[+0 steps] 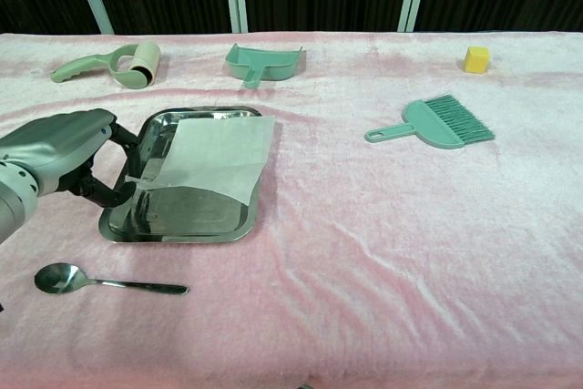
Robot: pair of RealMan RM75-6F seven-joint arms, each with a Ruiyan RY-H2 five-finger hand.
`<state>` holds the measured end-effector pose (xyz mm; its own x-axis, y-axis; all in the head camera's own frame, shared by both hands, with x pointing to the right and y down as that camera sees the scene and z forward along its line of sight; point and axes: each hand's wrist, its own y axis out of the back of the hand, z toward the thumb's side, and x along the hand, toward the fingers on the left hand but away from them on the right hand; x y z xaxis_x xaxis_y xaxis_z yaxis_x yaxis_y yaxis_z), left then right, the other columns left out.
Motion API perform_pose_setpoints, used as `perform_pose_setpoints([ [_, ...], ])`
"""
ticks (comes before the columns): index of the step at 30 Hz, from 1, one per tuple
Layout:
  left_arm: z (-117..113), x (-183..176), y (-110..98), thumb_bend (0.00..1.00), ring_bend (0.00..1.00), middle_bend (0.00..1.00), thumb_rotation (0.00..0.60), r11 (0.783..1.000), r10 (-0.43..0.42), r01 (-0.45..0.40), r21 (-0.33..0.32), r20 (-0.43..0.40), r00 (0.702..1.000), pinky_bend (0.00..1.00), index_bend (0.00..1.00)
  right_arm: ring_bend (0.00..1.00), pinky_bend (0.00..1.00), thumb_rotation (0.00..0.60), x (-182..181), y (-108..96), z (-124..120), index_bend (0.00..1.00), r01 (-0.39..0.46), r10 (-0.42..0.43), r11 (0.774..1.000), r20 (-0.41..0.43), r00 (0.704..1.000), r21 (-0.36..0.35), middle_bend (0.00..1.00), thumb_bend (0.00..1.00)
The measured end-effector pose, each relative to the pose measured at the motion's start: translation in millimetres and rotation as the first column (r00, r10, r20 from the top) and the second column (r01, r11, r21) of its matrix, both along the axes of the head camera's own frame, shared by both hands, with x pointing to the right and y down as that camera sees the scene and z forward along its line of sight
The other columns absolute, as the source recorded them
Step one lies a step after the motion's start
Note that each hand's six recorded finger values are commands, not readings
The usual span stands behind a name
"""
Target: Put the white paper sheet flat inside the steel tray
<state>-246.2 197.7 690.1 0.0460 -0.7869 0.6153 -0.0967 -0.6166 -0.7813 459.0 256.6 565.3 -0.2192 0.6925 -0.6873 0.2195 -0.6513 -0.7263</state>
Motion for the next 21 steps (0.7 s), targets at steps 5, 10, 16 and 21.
perform_pose_setpoints([
  [5,1.7,1.4,2.8,0.36,0.02,0.31,0.6,1.0,0.006,-0.006,-0.016,-0.011,1.0,0.03,0.47,0.09,0.15,0.6,0.3,0.0,-0.4,0.0,-0.003,0.003,1.0,0.0,1.0,0.001,0.01,0.25],
  [10,-0.4,4.7,8.5,0.27,0.01,0.25,0.6,0.999,0.022,-0.024,-0.046,-0.035,0.999,0.02,0.21,0.1,0.15,0.6,0.5,-0.2,-0.3,0.0,-0.003,0.003,1.0,-0.001,1.0,0.0,0.01,0.25],
  [16,-9.8,1.6,13.0,0.22,0.0,0.15,0.6,0.997,0.027,-0.031,-0.071,-0.062,0.998,0.0,0.1,0.09,0.15,0.6,0.4,-0.2,-0.2,0.0,-0.003,0.003,1.0,-0.001,1.0,-0.002,0.01,0.25],
  [21,-16.4,-6.9,9.1,0.24,0.0,0.14,0.6,0.998,0.022,-0.027,-0.063,-0.076,0.997,0.0,0.1,0.09,0.15,0.6,0.5,0.2,-0.2,0.0,-0.004,0.004,1.0,0.0,1.0,-0.004,0.01,0.25],
])
